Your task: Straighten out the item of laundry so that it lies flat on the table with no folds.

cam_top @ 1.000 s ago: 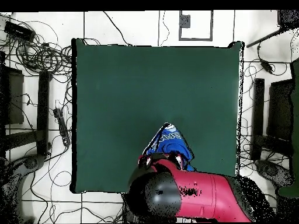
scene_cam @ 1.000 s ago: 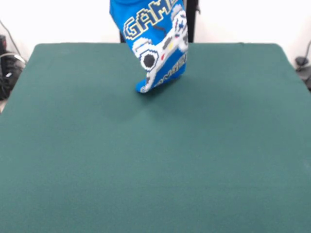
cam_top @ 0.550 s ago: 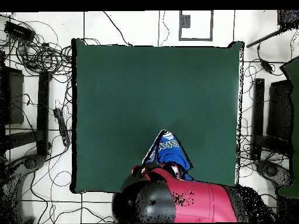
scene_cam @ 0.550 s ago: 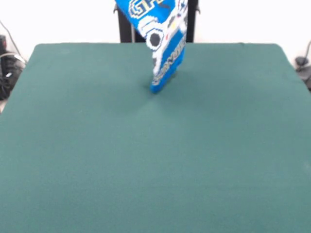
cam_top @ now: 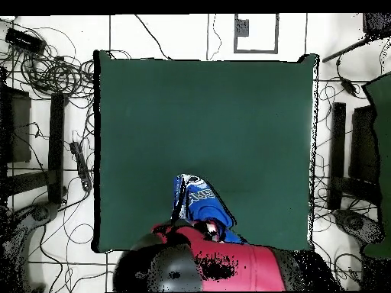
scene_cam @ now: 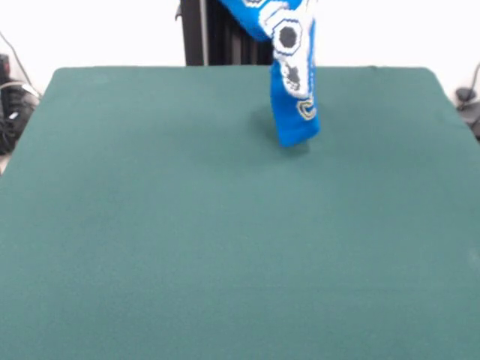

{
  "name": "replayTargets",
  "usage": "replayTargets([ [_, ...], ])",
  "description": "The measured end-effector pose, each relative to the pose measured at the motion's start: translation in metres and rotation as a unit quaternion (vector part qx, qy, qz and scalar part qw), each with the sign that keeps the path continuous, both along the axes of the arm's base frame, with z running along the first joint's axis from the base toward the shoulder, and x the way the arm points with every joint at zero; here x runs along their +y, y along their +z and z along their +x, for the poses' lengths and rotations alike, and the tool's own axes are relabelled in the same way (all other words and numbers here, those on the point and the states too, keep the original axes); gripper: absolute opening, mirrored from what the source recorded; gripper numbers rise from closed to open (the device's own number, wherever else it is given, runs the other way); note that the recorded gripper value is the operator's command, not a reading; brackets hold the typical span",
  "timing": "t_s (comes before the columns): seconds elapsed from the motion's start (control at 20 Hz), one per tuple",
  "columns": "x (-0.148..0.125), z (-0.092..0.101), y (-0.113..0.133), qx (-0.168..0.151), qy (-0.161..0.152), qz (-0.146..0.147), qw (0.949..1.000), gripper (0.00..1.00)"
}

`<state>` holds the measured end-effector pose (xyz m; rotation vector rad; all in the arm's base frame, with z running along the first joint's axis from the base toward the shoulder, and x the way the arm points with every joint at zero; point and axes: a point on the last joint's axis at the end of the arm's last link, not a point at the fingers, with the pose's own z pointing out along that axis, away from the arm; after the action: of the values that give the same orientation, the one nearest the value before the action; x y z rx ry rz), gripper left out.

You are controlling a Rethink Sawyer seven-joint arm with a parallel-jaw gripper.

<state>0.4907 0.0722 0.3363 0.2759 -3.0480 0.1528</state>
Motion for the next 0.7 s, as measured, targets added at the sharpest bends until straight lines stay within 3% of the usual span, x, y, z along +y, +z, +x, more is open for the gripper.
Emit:
replayTargets([
  [0.3, 0.028, 0.017, 0.01, -0.011, 0.03, 0.003, 0.9995, 0.0],
  [0.7, 0.067, 0.044, -0.004, -0.005, 0.071, 0.018, 0.9973, 0.0],
])
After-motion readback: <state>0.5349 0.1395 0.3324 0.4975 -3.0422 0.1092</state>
